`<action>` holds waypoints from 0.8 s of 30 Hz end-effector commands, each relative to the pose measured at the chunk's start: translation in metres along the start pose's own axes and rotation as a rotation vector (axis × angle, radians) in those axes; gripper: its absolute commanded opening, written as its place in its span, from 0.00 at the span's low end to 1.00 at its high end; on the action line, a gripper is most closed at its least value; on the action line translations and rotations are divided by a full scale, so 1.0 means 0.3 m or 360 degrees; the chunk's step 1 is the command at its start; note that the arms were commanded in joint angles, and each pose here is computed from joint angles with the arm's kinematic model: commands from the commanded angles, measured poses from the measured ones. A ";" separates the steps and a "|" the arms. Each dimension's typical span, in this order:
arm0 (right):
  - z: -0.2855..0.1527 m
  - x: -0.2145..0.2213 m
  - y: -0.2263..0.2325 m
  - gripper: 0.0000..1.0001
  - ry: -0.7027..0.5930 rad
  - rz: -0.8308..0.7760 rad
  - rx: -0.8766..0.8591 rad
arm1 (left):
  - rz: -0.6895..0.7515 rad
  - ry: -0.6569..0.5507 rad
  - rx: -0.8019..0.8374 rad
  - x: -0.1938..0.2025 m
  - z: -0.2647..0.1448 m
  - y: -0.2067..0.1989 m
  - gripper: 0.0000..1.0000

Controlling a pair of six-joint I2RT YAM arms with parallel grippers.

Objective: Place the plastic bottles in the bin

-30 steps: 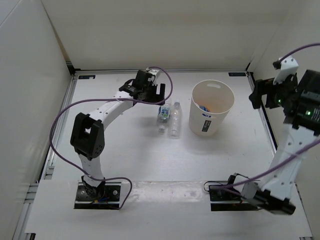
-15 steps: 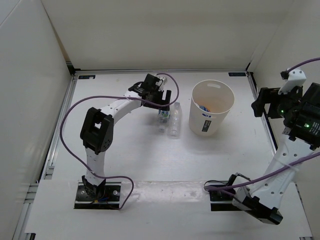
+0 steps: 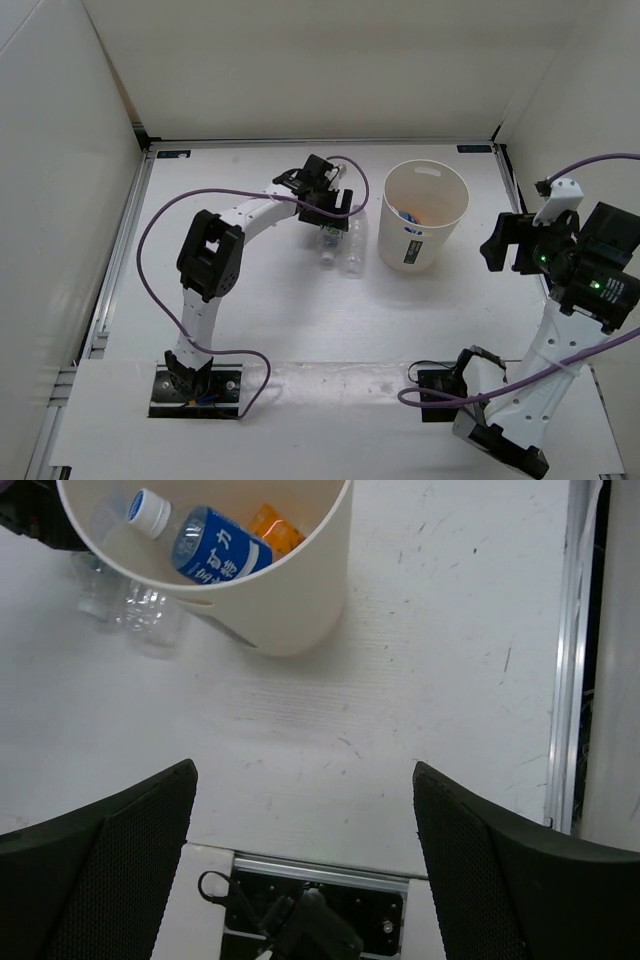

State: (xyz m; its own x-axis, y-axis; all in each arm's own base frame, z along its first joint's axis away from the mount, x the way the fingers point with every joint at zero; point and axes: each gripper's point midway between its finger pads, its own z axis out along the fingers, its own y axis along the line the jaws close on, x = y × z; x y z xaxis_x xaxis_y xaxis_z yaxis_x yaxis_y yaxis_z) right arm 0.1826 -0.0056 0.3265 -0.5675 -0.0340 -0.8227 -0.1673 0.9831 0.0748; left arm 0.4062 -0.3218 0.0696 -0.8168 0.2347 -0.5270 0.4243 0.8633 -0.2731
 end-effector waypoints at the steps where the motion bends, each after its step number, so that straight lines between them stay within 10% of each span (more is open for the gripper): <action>1: -0.028 0.040 0.055 0.90 0.0030 0.0062 -0.0039 | -0.0066 0.0000 0.0072 -0.015 -0.012 -0.029 0.91; 9: -0.022 0.085 0.086 0.90 0.0078 0.0071 -0.0075 | -0.0194 0.0009 0.0132 0.005 -0.029 0.017 0.47; 16: 0.025 0.085 0.092 0.90 0.0115 0.0153 -0.0122 | -0.0195 -0.0212 0.0120 -0.127 -0.151 0.064 0.35; 24: 0.041 0.074 0.100 0.90 0.0114 0.0141 -0.0140 | -0.0192 -0.0256 0.0104 -0.158 -0.163 0.072 1.00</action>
State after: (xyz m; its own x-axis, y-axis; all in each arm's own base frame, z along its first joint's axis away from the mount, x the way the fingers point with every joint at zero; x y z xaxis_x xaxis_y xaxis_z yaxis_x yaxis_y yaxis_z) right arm 0.1693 0.0266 0.2994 -0.6576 0.0298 -0.7528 -0.1903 0.9603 0.2042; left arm 0.4333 -0.2853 0.0805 -0.8504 0.0676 -0.5218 0.3069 0.8693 -0.3876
